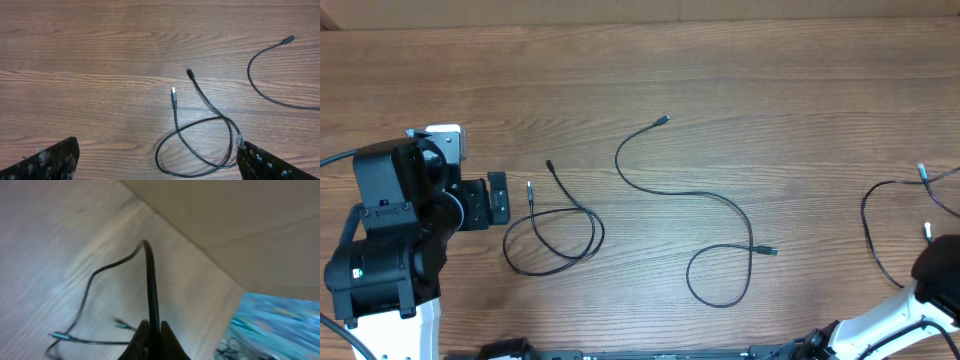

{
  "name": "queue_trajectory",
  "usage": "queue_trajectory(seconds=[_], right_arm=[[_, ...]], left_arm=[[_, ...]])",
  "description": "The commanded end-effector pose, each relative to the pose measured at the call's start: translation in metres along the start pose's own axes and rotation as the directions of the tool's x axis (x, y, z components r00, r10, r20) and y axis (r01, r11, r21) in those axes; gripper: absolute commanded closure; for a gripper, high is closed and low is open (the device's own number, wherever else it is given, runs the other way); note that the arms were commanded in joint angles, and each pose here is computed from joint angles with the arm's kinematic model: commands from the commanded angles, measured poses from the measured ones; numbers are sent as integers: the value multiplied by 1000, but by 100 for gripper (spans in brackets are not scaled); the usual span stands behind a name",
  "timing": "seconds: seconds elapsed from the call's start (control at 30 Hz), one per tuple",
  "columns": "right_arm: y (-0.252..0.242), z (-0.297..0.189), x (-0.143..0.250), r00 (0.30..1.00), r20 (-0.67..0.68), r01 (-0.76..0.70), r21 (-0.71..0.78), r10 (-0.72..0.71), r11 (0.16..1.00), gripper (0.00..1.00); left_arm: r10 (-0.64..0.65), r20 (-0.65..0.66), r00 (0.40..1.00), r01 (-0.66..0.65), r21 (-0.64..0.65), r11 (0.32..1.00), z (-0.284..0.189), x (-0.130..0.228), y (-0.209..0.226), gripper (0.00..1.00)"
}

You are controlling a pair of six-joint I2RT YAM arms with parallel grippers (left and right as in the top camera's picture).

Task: Untangle cables
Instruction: 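Lay the held cable down at the right edge of the table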

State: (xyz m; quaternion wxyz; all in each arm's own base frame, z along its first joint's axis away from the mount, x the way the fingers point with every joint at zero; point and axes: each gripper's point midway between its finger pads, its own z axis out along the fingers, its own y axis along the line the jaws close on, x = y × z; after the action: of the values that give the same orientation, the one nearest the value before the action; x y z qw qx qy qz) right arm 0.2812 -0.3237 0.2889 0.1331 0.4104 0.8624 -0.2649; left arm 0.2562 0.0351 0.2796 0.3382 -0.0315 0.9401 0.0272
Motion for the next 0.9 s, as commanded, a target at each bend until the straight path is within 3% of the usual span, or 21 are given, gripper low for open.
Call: queue_trajectory(seconds=[0.0, 0.27, 0.4, 0.5, 0.6, 0.7, 0.8, 0.87], right_arm=[[-36, 3, -3, 999, 12, -48, 134, 47, 990, 96], [-101, 24, 14, 959, -28, -269, 206, 281, 941, 96], [-109, 32, 24, 944, -73, -309, 161, 323, 937, 96], [-87, 35, 28, 936, -131, -326, 25, 327, 945, 85], [-80, 35, 33, 934, -164, -324, -6, 318, 946, 52], [-59, 32, 32, 929, -197, -339, -122, 312, 933, 31], [-27, 23, 32, 925, -249, -354, -297, 286, 887, 29], [1, 10, 32, 948, -255, -290, -443, 191, 849, 29]], left_arm=[[-20, 5, 1000, 20, -9, 1000, -1, -2, 2, 0], [-20, 5, 1000, 20, -9, 1000, -1, -2, 2, 0], [-20, 5, 1000, 20, -9, 1000, -1, -2, 2, 1], [-20, 6, 1000, 20, -9, 1000, -1, -2, 2, 0], [-20, 5, 1000, 20, -9, 1000, -1, -2, 2, 0], [-20, 5, 1000, 20, -9, 1000, -1, -2, 2, 0], [-20, 5, 1000, 20, -9, 1000, -1, -2, 2, 1], [-20, 6, 1000, 20, -9, 1000, -1, -2, 2, 0]])
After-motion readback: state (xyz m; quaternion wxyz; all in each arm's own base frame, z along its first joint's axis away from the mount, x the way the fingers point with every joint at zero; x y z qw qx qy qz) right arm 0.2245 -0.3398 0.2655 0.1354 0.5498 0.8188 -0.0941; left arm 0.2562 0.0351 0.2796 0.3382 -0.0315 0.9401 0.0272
